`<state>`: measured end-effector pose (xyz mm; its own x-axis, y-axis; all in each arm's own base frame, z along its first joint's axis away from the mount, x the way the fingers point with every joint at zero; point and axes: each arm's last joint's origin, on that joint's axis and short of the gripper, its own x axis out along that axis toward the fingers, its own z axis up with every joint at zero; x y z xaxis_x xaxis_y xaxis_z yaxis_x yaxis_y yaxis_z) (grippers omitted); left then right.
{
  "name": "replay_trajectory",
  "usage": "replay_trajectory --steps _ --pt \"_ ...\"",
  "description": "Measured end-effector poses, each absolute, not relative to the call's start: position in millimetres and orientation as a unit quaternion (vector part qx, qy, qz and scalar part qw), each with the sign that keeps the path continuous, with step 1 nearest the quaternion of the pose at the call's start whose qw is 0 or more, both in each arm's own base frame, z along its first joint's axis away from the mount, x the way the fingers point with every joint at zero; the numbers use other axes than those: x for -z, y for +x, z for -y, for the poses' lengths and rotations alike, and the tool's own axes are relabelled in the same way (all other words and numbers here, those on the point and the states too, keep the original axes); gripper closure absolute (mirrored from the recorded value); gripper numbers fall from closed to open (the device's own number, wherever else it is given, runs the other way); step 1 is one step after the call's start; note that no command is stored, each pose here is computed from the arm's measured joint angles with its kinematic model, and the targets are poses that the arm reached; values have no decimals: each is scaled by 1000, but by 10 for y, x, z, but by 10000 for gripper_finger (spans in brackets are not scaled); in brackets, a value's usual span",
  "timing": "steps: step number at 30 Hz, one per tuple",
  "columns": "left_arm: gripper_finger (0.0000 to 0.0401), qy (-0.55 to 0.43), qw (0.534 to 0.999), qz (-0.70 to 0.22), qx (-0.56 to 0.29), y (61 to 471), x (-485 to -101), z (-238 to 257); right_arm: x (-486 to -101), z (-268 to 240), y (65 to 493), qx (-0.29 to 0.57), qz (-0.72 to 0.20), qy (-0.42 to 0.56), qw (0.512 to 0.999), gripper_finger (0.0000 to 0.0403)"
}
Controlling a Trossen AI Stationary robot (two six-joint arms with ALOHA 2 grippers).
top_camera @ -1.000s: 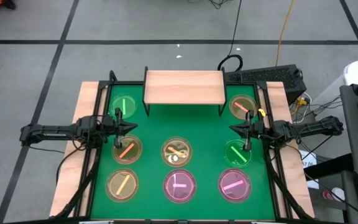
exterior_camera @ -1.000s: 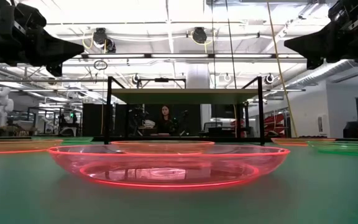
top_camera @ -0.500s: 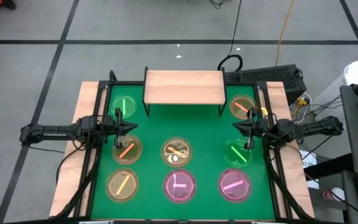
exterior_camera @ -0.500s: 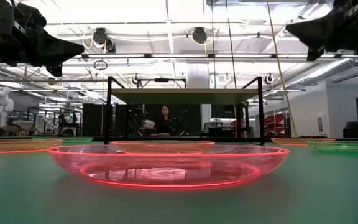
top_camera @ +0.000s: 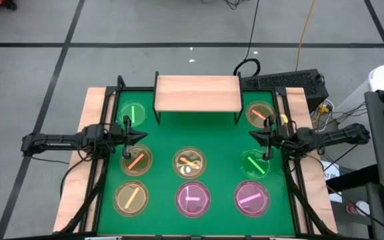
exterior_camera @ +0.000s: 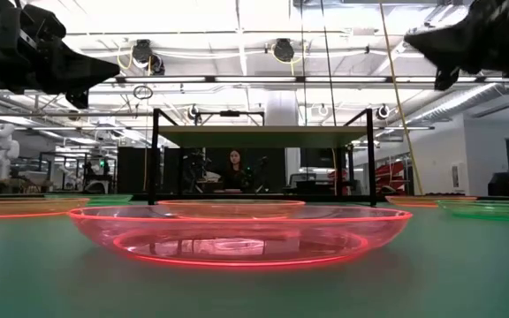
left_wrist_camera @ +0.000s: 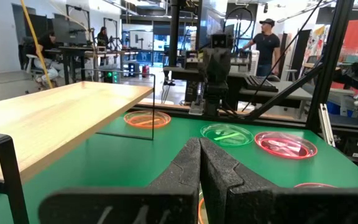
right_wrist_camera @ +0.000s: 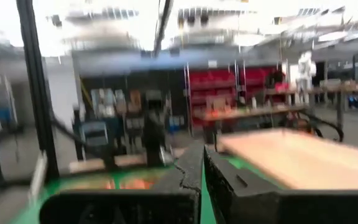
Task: Place and stack plates onto a shelf
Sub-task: Put the orange plate on the shelf
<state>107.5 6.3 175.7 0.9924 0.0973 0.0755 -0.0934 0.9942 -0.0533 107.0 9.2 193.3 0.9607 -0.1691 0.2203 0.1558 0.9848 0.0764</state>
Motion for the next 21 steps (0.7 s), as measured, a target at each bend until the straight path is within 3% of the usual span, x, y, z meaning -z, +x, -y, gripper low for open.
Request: replay_trajectory --steps 13,21 --pt "397 -25 998 39 -48 1075 -1757 -63 -1853 -179 1548 84 -62 -10 995 397" --pt "397 -25 998 39 -48 1075 -1757 -63 -2047 -270 2062 84 -184 -71 977 358"
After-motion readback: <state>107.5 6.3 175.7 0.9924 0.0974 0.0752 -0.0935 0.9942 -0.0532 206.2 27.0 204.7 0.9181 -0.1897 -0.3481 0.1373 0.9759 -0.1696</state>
